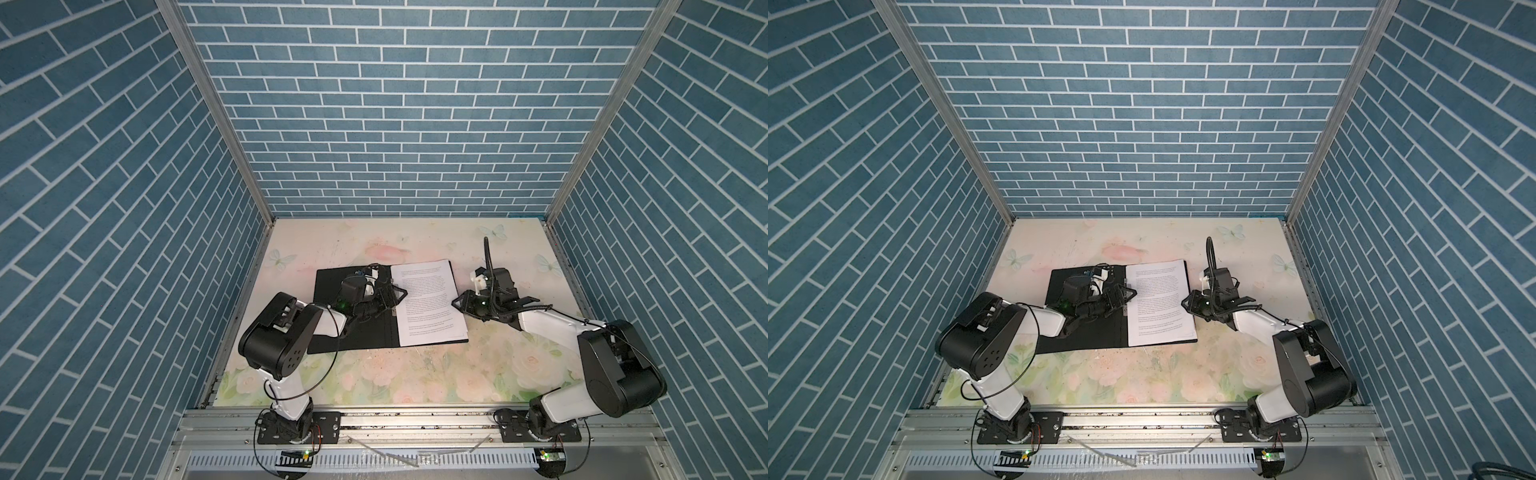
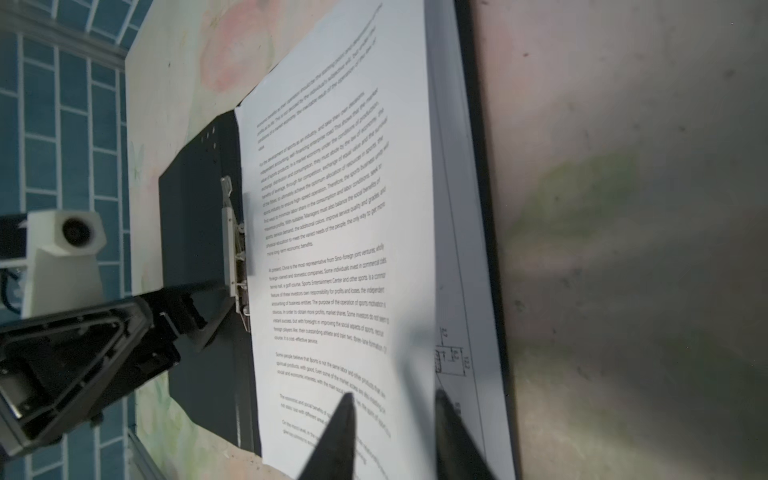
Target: Put the files into the folder
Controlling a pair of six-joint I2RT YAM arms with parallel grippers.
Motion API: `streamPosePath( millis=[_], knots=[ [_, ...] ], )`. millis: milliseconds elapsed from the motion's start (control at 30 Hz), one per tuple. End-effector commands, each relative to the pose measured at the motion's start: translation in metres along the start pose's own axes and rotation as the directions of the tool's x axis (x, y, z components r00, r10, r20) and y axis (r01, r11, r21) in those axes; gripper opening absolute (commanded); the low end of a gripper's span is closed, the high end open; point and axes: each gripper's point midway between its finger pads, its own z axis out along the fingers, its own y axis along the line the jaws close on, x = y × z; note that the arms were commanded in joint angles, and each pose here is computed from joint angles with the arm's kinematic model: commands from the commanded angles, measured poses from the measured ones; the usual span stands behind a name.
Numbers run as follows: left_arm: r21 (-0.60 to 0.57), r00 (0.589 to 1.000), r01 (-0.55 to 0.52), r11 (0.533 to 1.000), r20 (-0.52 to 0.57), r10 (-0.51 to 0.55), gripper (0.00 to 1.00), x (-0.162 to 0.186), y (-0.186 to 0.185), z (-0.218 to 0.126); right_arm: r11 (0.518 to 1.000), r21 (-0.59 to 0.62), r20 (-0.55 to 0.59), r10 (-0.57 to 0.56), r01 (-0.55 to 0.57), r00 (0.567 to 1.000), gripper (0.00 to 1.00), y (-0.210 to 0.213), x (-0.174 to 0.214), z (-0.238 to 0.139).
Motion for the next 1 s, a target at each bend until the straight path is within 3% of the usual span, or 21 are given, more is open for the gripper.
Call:
streamPosePath(
  millis=[0,267,733,967],
  knots=[
    [-0.058,0.997,0.039,0.998,-0.057,-0.042,1.00,0.021,0.020,0.004,0.999,0.048,0.052,-0.013,0.011,0.999,0.49,0.001,-0.018,-0.012],
    [-0.039,0.997,0.026,0.999,-0.076,-0.029,1.00,0.025,0.012,0.010,0.990,0.138,0.078,-0.014,0.003,0.997,0.56,-0.011,-0.022,-0.022],
    [0.022,0.996,0.021,1.000,-0.092,-0.019,1.00,0.035,-0.017,0.028,0.996,0.082,0.150,-0.038,0.026,0.988,0.57,0.004,-0.033,-0.034],
    [-0.036,0.995,-0.030,0.999,-0.096,0.026,1.00,0.025,-0.019,0.021,1.000,0.028,0.165,-0.012,0.007,0.986,0.57,0.010,-0.038,-0.024]
  ],
)
